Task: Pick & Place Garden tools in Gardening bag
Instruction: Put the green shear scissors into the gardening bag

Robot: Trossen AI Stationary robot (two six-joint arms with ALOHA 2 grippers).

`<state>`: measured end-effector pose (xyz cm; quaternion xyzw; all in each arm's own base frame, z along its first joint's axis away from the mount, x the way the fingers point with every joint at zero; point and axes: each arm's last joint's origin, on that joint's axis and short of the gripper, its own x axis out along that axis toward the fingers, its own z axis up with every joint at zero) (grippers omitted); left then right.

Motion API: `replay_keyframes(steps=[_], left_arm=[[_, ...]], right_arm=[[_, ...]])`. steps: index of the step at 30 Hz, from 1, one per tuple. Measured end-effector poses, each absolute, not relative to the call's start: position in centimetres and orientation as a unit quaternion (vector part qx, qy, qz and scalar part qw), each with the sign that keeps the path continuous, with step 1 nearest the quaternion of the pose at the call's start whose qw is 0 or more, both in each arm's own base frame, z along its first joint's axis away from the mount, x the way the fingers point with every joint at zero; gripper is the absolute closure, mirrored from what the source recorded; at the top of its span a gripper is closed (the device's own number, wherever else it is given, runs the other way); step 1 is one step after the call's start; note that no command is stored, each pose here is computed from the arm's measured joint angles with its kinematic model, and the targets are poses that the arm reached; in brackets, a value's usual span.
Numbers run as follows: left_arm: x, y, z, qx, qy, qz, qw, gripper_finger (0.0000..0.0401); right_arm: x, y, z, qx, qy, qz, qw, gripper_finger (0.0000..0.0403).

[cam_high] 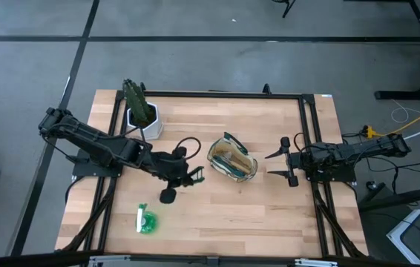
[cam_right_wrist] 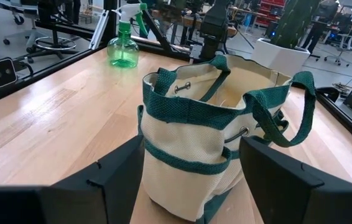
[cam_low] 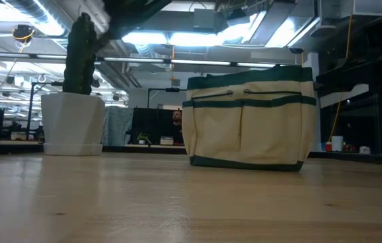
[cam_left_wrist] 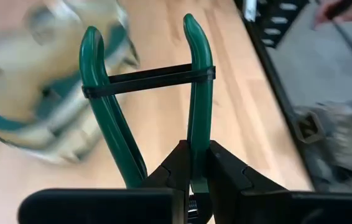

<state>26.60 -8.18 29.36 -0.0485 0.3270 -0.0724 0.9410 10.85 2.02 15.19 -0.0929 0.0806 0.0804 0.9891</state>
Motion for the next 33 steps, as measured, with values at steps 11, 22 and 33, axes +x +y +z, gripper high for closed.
replay_keyframes(steps=[11, 22, 33], left_arm=[[28.3, -7.1, 31.8, 0.055, 0.179, -0.042, 0.981, 0.0375], [31.2, -6.5, 31.3, 0.081, 0.109, -0.057, 0.989, 0.0375], [36.4, -4.5, 30.8, 0.134, 0.104, -0.011, 0.985, 0.0375]], right_arm=[[10.9, 2.0, 15.2, -0.093, 0.081, 0.08, 0.989, 0.0138], [10.8, 2.0, 15.2, -0.093, 0.081, 0.08, 0.989, 0.0138], [10.8, 2.0, 15.2, -0.093, 0.082, 0.08, 0.989, 0.0138]])
